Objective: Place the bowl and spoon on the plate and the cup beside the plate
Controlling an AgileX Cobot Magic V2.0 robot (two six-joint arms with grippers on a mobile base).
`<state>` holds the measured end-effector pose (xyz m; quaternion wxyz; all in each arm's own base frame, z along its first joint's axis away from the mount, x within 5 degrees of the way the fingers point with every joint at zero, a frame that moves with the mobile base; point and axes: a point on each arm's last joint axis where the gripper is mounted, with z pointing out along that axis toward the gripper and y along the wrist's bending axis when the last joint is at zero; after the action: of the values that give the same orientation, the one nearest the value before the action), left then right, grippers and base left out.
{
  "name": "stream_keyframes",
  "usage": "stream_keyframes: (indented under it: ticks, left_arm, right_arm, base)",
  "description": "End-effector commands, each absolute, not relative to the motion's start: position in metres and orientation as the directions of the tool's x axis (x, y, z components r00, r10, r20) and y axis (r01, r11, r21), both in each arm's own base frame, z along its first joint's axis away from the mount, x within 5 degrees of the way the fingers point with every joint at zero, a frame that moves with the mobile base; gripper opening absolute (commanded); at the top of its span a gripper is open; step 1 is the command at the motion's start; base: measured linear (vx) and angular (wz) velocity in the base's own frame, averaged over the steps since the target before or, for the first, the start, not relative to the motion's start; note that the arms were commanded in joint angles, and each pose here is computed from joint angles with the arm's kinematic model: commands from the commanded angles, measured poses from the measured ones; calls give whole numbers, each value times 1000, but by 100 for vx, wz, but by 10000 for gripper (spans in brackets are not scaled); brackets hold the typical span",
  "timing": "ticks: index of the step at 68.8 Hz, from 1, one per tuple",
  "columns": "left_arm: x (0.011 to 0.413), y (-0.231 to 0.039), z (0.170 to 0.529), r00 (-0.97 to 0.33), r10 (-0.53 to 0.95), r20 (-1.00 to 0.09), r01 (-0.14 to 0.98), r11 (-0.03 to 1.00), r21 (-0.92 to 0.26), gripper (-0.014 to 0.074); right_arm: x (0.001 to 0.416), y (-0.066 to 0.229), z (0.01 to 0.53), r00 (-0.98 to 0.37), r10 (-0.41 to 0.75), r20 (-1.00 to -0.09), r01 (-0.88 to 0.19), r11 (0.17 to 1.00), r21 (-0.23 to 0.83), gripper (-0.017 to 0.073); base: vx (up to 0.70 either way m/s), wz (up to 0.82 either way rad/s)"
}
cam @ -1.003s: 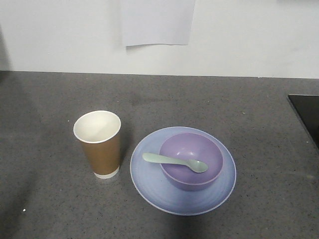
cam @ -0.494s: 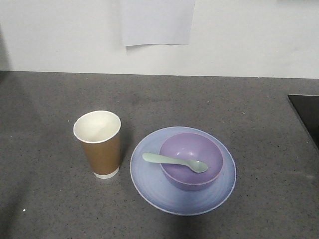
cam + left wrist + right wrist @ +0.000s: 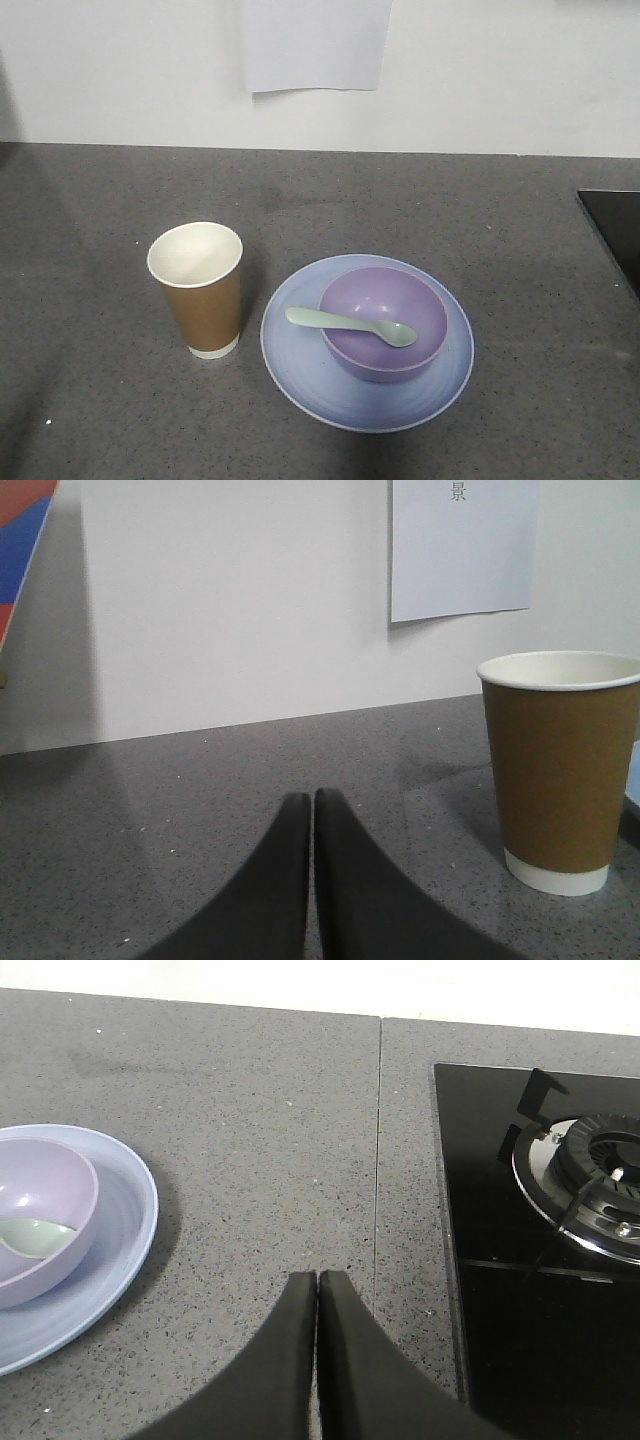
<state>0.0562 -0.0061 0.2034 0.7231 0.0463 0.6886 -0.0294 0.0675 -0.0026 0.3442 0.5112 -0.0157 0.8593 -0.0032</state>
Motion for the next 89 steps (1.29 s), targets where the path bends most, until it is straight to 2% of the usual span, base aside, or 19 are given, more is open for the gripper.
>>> stream_keyframes:
  ticks: [1, 14, 25, 48, 70, 89]
  left_arm:
    - [53, -5, 217, 146, 4, -989, 99, 995, 18, -6]
    - [53, -5, 217, 146, 4, -989, 99, 995, 18, -6]
    - [53, -5, 217, 146, 4, -989, 99, 995, 18, -6]
    - [53, -5, 217, 146, 4, -989, 99, 995, 18, -6]
    - [53, -5, 217, 146, 4, -989, 99, 995, 18, -6]
    - [53, -5, 217, 146, 4, -989, 99, 995, 18, -6]
  right_arm:
    - [70, -3, 356, -399, -42, -916, -27, 999, -34, -10]
    - [70, -3, 356, -400, -45, -915, -26, 999, -38, -10]
    - [70, -4, 352, -376, -92, -922, -40, 996, -84, -10]
    - [69, 6, 303, -134, -126, -983, -145, 984, -106, -10]
    - [60, 0, 256, 12, -70, -997, -6, 998, -70, -10]
    - [53, 0, 222, 118, -45, -992, 11, 999, -44, -10]
  base:
    - [0, 0]
    - [0, 0]
    - [0, 0]
    - [0, 0]
    - [0, 0]
    - [0, 0]
